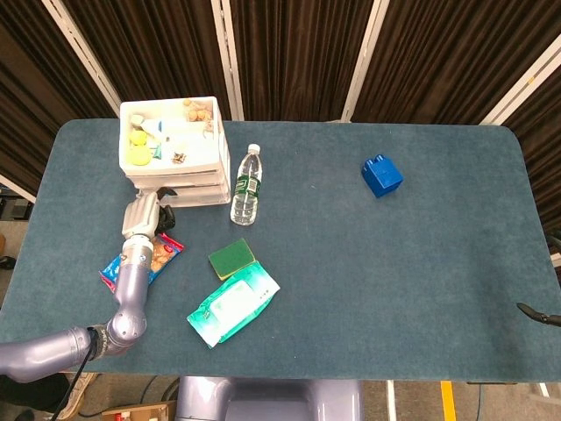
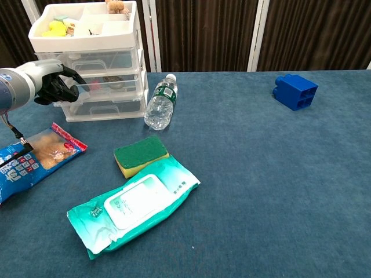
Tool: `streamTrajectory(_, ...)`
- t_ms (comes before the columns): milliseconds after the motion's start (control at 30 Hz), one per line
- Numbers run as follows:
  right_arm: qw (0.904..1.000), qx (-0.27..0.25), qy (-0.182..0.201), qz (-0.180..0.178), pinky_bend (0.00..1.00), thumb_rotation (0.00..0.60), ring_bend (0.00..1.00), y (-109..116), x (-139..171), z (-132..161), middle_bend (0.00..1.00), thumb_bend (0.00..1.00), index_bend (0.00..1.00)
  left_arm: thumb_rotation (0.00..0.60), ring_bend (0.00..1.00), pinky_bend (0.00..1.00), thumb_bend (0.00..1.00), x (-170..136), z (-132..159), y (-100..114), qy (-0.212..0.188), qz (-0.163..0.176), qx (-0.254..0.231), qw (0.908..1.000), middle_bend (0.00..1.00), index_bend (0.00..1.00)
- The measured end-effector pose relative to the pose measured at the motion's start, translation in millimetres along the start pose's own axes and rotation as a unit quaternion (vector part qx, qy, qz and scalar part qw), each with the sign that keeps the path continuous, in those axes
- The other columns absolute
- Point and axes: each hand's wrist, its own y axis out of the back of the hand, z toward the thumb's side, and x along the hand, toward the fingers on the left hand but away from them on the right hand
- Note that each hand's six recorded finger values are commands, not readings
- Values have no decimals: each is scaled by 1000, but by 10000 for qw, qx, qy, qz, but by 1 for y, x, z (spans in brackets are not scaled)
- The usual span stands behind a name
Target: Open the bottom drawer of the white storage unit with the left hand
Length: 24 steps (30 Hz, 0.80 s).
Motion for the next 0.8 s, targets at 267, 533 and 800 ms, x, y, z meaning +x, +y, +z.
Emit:
streamTrajectory(267,10000,2,8,-2,0,600,0,0,0,0,0,124,0,600,965,961,746,-11,4,-3,-84,-191,-54,9998,965,419)
streamTrajectory(533,10000,6,11,4,0,600,0,-1,0,1,0,124,0,600,965,960,750,-21,-4,0,-128,-258,-92,9995,965,436)
streamTrajectory(800,10000,9,10,-2,0,600,0,-1,1,1,0,124,0,600,965,961,752,-34,-12,-6,-206,-442,-185,9986,965,444)
